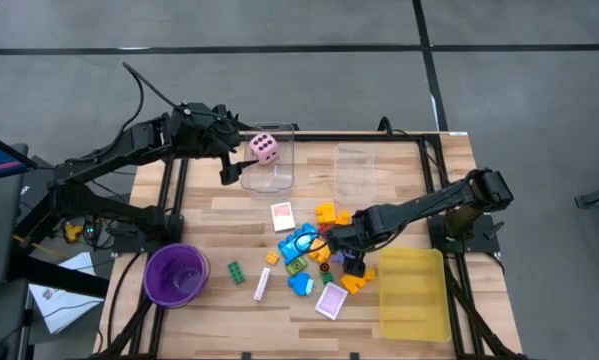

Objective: Pick & Place Toys
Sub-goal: Put the violet dice into the left transparent bin

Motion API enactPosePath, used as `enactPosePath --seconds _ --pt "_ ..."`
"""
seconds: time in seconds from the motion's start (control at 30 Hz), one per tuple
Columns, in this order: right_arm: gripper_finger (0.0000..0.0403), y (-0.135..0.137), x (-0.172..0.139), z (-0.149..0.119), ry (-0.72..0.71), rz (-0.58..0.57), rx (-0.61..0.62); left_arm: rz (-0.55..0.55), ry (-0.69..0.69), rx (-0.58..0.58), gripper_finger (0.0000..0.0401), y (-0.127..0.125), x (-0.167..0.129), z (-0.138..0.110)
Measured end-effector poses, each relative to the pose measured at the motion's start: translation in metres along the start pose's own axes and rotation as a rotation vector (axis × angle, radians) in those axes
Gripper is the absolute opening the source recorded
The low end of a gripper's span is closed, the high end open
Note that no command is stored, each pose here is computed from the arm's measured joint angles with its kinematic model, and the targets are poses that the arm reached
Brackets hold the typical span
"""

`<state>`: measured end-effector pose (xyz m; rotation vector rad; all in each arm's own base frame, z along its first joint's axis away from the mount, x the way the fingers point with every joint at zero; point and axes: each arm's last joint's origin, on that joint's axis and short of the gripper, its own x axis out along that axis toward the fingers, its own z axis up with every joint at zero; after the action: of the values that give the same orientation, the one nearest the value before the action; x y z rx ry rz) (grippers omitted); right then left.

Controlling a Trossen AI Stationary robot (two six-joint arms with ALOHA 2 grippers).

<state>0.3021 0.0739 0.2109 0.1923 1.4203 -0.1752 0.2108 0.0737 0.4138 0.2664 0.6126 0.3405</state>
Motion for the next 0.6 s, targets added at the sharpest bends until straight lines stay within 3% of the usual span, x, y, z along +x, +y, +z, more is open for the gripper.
enactPosePath --seconds 0.27,0.6 --pt "0.0400 0.003 0.004 0.002 -0.066 -0.052 -0.019 0.000 0.000 -0.003 0.0400 0.000 0.000 0.000" --pt "0.0400 0.001 0.023 -0.003 -0.075 -0.024 0.012 0.000 0.000 -0.024 0.0400 0.000 0.000 0.000"
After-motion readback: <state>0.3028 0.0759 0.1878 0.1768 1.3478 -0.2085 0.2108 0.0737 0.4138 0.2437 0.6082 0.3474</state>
